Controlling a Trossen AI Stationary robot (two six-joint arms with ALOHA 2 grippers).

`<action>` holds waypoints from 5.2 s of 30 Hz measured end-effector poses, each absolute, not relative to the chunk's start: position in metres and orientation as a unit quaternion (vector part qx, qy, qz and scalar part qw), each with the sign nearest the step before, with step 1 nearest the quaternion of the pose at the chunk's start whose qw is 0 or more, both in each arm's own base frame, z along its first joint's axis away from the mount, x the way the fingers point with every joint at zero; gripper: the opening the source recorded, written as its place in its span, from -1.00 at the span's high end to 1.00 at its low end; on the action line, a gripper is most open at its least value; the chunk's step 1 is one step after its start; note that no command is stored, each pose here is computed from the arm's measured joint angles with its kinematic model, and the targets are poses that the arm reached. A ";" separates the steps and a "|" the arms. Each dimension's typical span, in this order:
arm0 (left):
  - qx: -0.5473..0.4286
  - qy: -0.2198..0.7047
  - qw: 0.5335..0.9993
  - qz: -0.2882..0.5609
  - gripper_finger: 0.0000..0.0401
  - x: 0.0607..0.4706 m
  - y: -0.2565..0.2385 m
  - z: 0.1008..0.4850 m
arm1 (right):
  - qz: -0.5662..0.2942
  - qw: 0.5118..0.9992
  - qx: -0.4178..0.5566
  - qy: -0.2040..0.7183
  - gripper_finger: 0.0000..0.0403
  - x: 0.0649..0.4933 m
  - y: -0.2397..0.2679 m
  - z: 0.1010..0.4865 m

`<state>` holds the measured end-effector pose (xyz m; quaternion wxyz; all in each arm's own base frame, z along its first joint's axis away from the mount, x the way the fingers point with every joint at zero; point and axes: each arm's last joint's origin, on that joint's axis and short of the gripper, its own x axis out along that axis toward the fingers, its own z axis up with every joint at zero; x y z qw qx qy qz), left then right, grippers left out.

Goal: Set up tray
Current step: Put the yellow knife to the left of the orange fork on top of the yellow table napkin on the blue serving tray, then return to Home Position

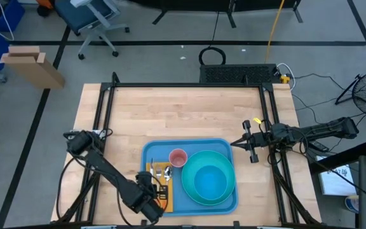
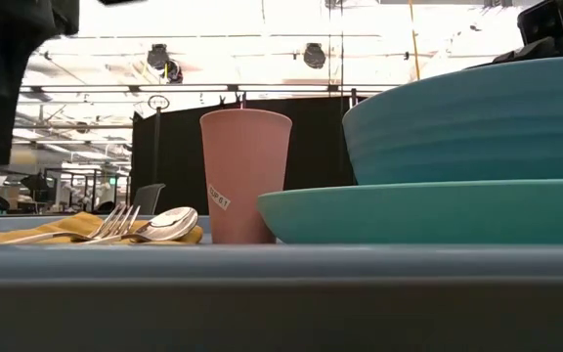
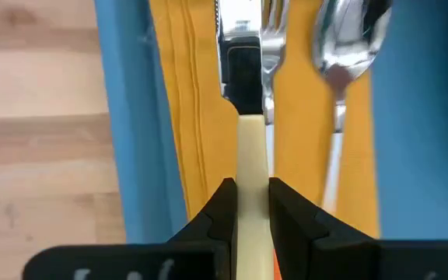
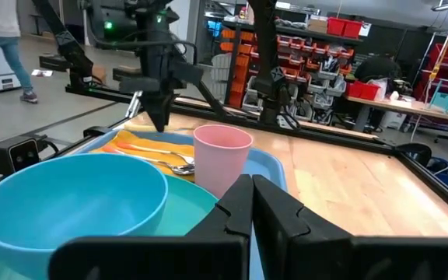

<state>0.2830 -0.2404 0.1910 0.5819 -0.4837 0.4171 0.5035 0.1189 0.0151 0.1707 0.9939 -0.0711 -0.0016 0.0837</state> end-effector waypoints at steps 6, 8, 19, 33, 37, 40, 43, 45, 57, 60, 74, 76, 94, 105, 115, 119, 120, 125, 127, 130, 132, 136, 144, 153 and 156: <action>-0.478 0.426 0.572 0.512 0.76 0.289 -0.243 0.174 | 0.083 0.994 -0.072 -0.005 1.00 0.119 0.015 0.171; -0.470 0.429 0.570 0.520 0.76 0.288 -0.243 0.171 | 0.083 0.994 -0.072 -0.005 1.00 0.119 0.015 0.171; -0.463 0.454 0.550 0.526 0.76 0.284 -0.244 0.171 | 0.083 0.994 -0.071 -0.006 1.00 0.119 0.015 0.172; -0.470 0.453 0.548 0.523 0.76 0.286 -0.239 0.161 | 0.083 0.994 -0.071 -0.007 1.00 0.119 0.015 0.172; -0.484 0.452 0.549 0.510 0.76 0.286 -0.239 0.152 | 0.083 0.994 -0.071 -0.007 1.00 0.119 0.015 0.172; -0.494 0.451 0.554 0.496 0.76 0.286 -0.239 0.147 | 0.083 0.994 -0.071 -0.007 1.00 0.119 0.015 0.172; -0.495 0.447 0.555 0.497 0.71 0.286 -0.238 0.147 | 0.083 0.994 -0.071 -0.006 1.00 0.119 0.015 0.172; -0.492 0.447 0.560 0.495 0.53 0.286 -0.238 0.145 | 0.083 0.994 -0.071 -0.007 1.00 0.119 0.015 0.172; -0.467 0.479 0.591 0.451 -0.37 0.282 -0.236 0.176 | 0.083 0.994 -0.067 -0.008 1.00 0.119 0.015 0.172; -0.455 0.484 0.606 0.437 -0.43 0.275 -0.232 0.194 | 0.083 0.995 -0.058 -0.012 1.00 0.119 0.015 0.173; 0.024 0.333 0.913 0.233 0.90 0.250 -0.194 0.290 | 0.091 0.993 -0.029 -0.063 1.00 0.118 0.015 0.183; 0.057 0.322 0.916 0.230 0.94 0.249 -0.176 0.299 | 0.106 0.991 -0.032 -0.071 1.00 0.118 0.016 0.185; -0.007 0.043 0.998 0.035 0.99 0.148 -0.050 0.259 | 0.055 0.995 0.028 -0.072 1.00 0.116 -0.009 0.186; 0.018 0.038 0.994 0.097 1.00 0.127 -0.045 0.207 | 0.085 0.991 0.037 -0.095 1.00 0.112 -0.002 0.191; 0.040 0.049 0.991 0.115 1.00 0.117 -0.051 0.176 | 0.066 0.991 0.030 -0.111 1.00 0.104 0.004 0.193; 0.049 0.041 0.993 0.102 1.00 0.109 -0.054 0.170 | 0.058 0.993 0.017 -0.099 1.00 0.100 0.006 0.189; 0.052 0.040 0.993 0.103 1.00 0.107 -0.054 0.168 | 0.062 0.993 0.011 -0.097 1.00 0.099 0.006 0.189; 0.057 0.025 0.994 0.093 1.00 0.101 -0.049 0.164 | 0.098 0.990 -0.005 -0.100 1.00 0.096 0.009 0.188; 0.067 0.016 0.994 0.086 1.00 0.100 -0.047 0.166 | 0.103 0.990 -0.010 -0.101 1.00 0.096 0.009 0.188; 0.087 0.000 0.994 0.072 1.00 0.099 -0.042 0.170 | 0.102 0.990 -0.017 -0.101 1.00 0.096 0.009 0.188; 0.094 -0.001 0.993 0.075 1.00 0.098 -0.037 0.170 | 0.100 0.990 -0.020 -0.101 1.00 0.096 0.009 0.188; 0.086 0.021 0.992 0.084 1.00 0.095 -0.030 0.165 | 0.096 0.990 -0.022 -0.104 1.00 0.096 0.009 0.189; 0.108 -0.007 0.991 0.078 1.00 0.091 -0.028 0.171 | 0.084 0.990 -0.020 -0.110 1.00 0.096 0.008 0.189; 0.096 -0.007 0.993 0.073 1.00 0.092 -0.028 0.170 | 0.060 0.995 -0.006 -0.085 1.00 0.097 0.005 0.184; 0.082 -0.007 0.993 0.082 1.00 0.092 -0.027 0.170 | 0.059 0.994 -0.010 -0.089 1.00 0.097 0.005 0.184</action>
